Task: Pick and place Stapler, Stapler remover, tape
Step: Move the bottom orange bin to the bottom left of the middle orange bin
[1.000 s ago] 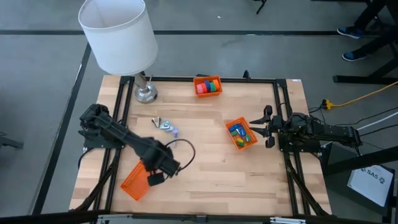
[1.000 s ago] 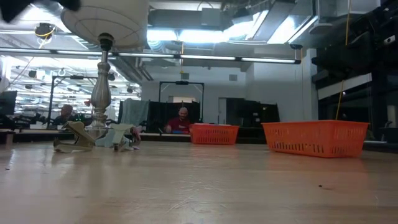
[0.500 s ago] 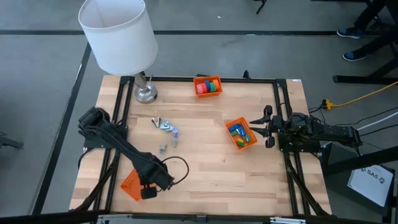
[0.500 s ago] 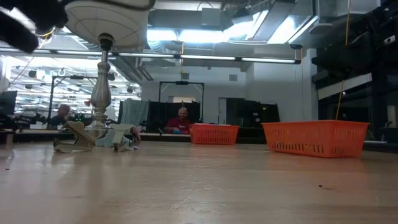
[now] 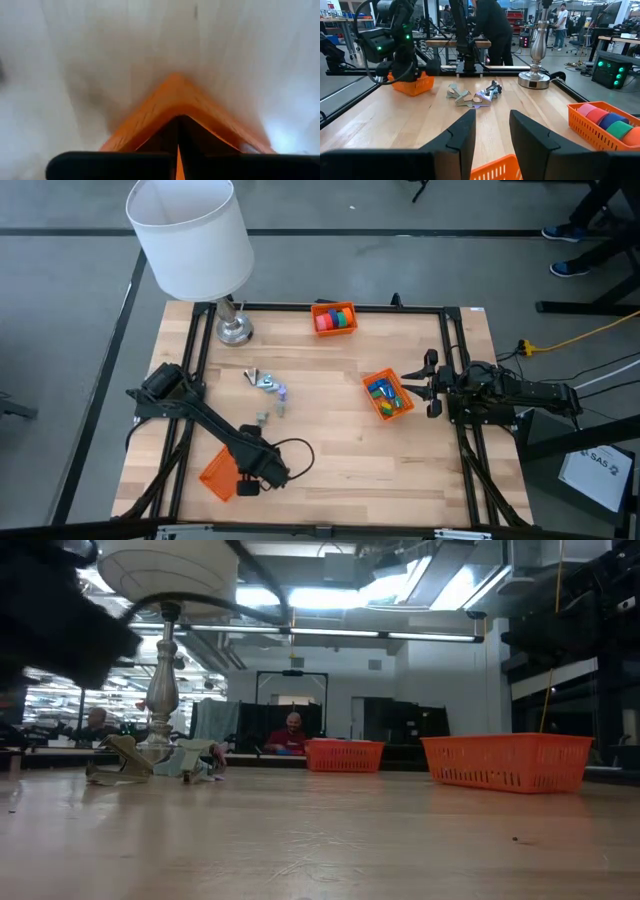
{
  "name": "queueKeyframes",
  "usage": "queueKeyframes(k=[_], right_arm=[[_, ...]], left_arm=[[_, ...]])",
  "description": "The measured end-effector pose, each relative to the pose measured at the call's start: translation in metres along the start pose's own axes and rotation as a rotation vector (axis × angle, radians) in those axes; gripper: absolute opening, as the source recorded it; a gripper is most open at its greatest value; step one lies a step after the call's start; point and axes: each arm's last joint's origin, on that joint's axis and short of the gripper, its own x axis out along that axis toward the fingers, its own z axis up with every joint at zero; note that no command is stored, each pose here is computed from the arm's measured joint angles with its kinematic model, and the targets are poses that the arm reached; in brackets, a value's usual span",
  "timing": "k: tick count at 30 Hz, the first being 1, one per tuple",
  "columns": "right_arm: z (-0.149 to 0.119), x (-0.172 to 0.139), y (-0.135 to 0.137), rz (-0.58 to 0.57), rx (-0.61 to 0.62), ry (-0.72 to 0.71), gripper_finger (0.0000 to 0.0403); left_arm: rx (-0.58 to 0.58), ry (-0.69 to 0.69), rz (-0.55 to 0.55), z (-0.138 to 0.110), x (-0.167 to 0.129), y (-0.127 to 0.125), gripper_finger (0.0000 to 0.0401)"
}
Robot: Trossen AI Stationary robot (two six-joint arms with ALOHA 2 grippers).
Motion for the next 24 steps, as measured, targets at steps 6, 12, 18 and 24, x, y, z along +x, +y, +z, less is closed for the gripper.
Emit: queueKeyframes(k=[6, 12, 18, 24], right_arm=[[0.000, 0.000, 0.000, -0.001, 0.000, 0.000, 0.0124], [0.000, 0.000, 0.000, 0.000, 0.000, 0.000, 0.0124], [0.000, 0.000, 0.000, 0.000, 0.000, 0.000, 0.0124], [0.000, 0.000, 0.000, 0.000, 0.000, 0.000, 0.0124]], left_arm=[[0.049, -0.168, 0.011, 0.024, 0.001, 0.007, 0.0002], [0.100, -0.382, 0.053, 0.052, -0.006, 0.021, 0.0003], [0.168, -0.559, 0.045, 0.079, -0.016, 0.037, 0.0001], [0.182, -0.757, 0.086, 0.105, -0.030, 0.057, 0.0002]])
